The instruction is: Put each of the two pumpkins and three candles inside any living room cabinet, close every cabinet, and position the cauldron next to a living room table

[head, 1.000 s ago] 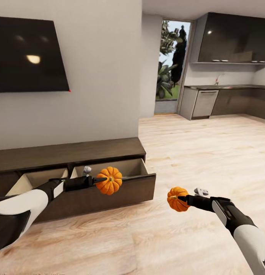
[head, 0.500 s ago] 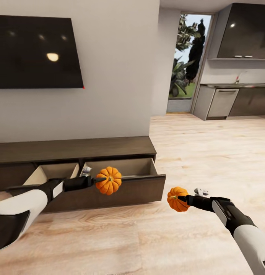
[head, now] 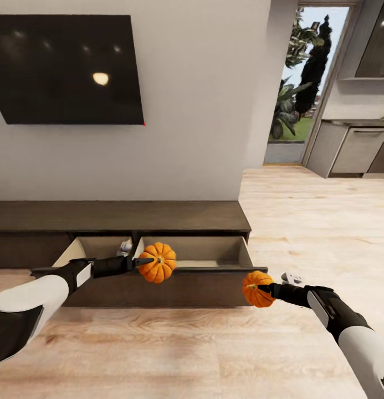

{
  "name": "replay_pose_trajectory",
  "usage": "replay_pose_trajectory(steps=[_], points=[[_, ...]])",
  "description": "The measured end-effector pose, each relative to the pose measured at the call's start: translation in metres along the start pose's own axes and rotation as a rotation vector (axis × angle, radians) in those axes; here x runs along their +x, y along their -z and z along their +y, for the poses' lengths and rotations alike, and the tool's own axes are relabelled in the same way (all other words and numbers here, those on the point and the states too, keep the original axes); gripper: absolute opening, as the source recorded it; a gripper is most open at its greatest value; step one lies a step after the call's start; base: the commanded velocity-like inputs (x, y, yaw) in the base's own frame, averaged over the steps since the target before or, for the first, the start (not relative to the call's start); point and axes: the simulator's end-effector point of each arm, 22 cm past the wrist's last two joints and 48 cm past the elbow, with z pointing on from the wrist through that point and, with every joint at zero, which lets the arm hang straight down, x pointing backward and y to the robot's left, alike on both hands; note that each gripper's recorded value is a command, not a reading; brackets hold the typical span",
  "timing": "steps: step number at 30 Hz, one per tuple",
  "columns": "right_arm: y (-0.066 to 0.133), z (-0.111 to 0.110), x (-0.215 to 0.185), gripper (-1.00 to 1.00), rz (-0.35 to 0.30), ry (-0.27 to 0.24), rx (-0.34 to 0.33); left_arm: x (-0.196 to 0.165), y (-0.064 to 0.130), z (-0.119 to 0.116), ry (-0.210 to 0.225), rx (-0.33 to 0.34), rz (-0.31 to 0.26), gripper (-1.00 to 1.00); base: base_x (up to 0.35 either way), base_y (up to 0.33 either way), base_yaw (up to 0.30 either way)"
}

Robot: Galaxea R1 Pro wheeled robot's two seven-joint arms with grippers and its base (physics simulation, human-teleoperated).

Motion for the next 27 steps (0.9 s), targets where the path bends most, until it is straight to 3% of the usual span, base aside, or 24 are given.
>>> replay_pose_trajectory(steps=[11, 13, 17, 27], points=[[0.0, -0.004, 0.001, -1.0, 0.0, -0.006, -0.005, 0.005, -0.002, 0.003, 0.004, -0.002, 0.013, -1.0, 0.327, 0.016, 0.106], [-0.001, -0.002, -0.003, -1.0, -0.023, -0.014, -0.018, 0.003, -0.004, 0.001, 0.008, 0.008, -0.004, -1.0, 0.0, 0.0, 0.0], [-0.002, -0.001, 0.007, -1.0, 0.001, -0.013, -0.031, 0.011, -0.002, 0.005, 0.001, 0.001, 0.001, -1.0, 0.0, 0.0, 0.0], [-0.001, -0.008, 0.007, -1.0, -0.006, -0.032, -0.002, 0.018, -0.002, 0.007, 0.001, -0.002, 0.007, -1.0, 0.0, 0.0, 0.0]])
